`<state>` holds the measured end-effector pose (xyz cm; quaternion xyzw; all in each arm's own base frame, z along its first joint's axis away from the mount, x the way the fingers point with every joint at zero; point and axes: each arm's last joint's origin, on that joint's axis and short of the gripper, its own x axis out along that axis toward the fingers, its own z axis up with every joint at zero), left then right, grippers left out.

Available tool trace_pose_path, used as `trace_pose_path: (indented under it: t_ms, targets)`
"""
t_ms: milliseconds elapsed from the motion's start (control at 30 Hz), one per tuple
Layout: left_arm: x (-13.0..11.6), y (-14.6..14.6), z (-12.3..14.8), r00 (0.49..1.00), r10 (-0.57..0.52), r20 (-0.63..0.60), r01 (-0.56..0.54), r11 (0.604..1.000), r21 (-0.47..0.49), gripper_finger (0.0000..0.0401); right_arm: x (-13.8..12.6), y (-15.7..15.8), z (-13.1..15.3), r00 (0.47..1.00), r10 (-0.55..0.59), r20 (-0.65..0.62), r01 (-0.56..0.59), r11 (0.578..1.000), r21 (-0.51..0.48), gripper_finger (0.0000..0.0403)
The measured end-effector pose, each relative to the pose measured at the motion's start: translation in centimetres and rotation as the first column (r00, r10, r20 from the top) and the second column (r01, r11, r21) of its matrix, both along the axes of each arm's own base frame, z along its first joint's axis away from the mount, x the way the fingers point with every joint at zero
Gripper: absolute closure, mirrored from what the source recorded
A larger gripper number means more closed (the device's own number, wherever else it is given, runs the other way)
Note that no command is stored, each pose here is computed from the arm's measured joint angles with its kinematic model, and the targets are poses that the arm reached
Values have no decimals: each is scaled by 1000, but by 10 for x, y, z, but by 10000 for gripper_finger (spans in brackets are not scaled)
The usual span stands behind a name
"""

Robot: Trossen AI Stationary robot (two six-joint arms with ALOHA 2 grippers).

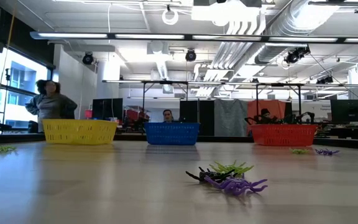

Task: Sort Halloween decoration
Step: Put the black spider toy into the red bin

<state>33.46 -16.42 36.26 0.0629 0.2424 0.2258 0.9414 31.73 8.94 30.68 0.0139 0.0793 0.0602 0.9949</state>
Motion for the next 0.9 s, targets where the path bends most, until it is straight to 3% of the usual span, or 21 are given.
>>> trace_pose_path:
  t_ms: [200,500,667,800,900]
  targets:
    - [0,-1,0,1000,-23,-11,23,1000,-18,385,0,0,0,1000,11,-5,-11,1000,23,398]
    - [0,-1,-1,994,-88,-71,92,994,51,305,0,1,-1,1000,8,-20,-7,998,62,402]
    - [-3,-1,-5,982,-122,-141,132,989,64,277,-14,-17,2,983,-122,-138,134,988,78,402]
    - [-9,1,-12,969,-120,-214,125,992,10,271,-48,-51,3,883,-292,-368,339,938,71,402]
    - [-14,4,-17,961,-88,-260,87,996,-19,270,-81,-82,0,733,-416,-538,508,861,27,402]
